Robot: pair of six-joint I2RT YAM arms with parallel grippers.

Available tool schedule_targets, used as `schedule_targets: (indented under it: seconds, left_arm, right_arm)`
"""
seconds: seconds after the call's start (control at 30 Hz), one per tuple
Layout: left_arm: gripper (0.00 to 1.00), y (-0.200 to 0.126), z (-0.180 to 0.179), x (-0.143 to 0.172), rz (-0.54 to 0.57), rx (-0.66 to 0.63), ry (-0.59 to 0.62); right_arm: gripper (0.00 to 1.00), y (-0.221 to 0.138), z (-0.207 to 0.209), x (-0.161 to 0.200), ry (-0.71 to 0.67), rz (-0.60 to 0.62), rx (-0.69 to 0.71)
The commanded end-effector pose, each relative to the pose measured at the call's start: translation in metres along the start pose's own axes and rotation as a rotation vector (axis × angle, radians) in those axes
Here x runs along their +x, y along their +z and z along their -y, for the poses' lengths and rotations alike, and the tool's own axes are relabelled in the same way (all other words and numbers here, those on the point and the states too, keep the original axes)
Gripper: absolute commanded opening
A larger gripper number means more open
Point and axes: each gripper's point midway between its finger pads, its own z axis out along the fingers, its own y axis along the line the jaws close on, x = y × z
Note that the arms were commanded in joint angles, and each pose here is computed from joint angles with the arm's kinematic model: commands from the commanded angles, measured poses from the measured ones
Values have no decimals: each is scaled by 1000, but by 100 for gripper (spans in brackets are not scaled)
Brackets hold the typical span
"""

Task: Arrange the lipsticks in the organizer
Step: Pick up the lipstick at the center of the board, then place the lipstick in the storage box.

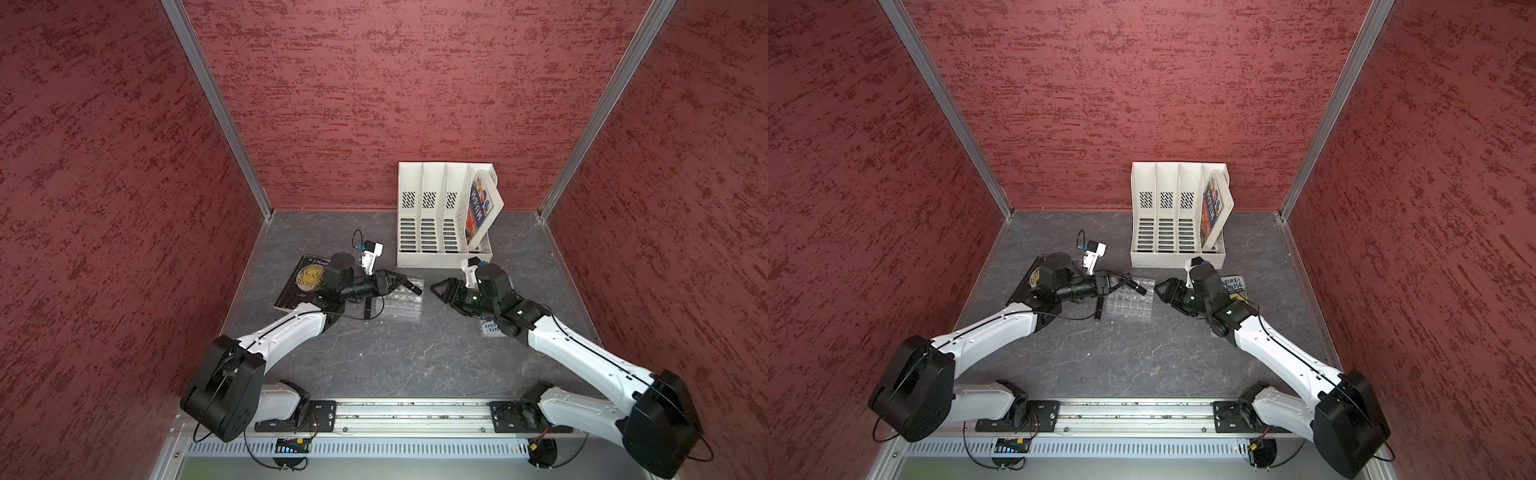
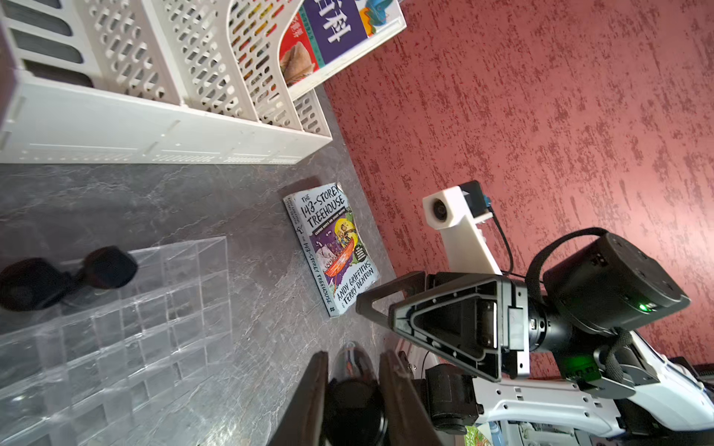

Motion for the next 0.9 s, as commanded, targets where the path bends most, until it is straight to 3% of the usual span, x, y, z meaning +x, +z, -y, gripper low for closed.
schedule_targets:
  seconds: [0.0,0.2,0.47,0.67,0.87]
  left_arm:
    - [6,4,19,-1,10,70,76]
    - [9,12,34,-3,60,118,91]
    - [10,27,40,6,39,114,127]
    - [9,10,4,-10,-21,-311,411]
    - [11,38,-6,-9,-102,-378,636]
  right_arm:
    - [59,-6,-31,-10,95,28,-137]
    - [55,-2,-33,-11,229,45,-229]
    - [53,1,-17,-10,286,69,-199]
    - [53,-21,33,-25,128,137,128]
    - [53,-30,53,-38,87,185,203]
